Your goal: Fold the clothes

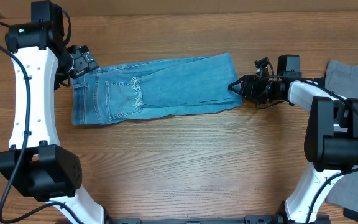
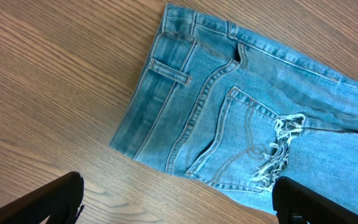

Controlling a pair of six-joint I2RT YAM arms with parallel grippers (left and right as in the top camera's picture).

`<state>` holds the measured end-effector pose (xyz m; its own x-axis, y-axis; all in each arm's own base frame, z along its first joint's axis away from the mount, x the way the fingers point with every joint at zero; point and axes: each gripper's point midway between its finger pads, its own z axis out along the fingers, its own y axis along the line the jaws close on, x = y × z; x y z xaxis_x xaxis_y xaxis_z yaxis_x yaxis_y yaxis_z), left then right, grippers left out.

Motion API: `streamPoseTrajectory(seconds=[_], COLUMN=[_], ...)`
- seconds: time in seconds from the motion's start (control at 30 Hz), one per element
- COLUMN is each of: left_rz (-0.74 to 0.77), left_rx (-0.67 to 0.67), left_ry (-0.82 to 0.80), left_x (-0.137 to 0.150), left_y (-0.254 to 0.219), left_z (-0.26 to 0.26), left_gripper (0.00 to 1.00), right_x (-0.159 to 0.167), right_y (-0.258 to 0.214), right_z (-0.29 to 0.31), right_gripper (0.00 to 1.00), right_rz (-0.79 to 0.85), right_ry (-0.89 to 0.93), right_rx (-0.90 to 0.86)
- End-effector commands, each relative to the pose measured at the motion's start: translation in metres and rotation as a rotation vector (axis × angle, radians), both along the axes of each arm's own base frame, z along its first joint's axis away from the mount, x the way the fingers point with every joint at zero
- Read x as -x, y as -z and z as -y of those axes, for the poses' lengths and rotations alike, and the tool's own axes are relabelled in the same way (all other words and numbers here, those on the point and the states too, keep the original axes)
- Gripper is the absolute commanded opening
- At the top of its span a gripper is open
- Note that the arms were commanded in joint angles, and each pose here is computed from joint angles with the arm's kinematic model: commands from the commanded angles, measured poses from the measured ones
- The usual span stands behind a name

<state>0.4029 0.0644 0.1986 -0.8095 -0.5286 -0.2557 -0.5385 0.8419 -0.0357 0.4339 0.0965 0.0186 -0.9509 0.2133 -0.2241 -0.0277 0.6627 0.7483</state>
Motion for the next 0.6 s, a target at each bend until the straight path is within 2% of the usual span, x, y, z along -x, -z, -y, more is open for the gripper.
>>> streamPoseTrajectory(seconds=[0.0,0.13,0.3,0.37,0.4,0.43,0.57], left_rz=[-0.002,-0.002,-0.001,-0.001,-0.001,-0.002,-0.002], left_rx=[0.000,0.000,0.000,0.000,0.000,0.000,0.000], left_ry=[-0.001,-0.001,-0.001,-0.001,-0.001,-0.001,-0.001], left_x=[0.000,0.000,0.000,0.000,0.000,0.000,0.000], left_y=[0.001,0.001,0.001,0.001,0.001,0.001,0.001], left_z=[-0.002,-0.002,-0.002,-0.002,-0.002,-0.002,-0.002], left_gripper=[1.00,1.00,1.00,1.00,1.00,1.00,1.00], right_x=[0.008,0.007,0.010,0.010,0.010,0.010,0.010], right_y=[0.007,0.011,0.017,0.018,0.018,0.018,0.017], right_z=[-0.003,-0.003,-0.003,-0.003,-0.003,-0.003,-0.004], right_gripper=[0.61,0.68,0.61,0.50,0.35,0.29,0.22], right_rz=[-0.020,-0.023,-0.026,-0.027,-0.027,-0.027,-0.027], right_ry=[0.003,0.039,0.066,0.065,0.066,0.065,0.062], right_rx=[0.010,-0.006,-0.019,-0.018,-0.019,-0.019,-0.024])
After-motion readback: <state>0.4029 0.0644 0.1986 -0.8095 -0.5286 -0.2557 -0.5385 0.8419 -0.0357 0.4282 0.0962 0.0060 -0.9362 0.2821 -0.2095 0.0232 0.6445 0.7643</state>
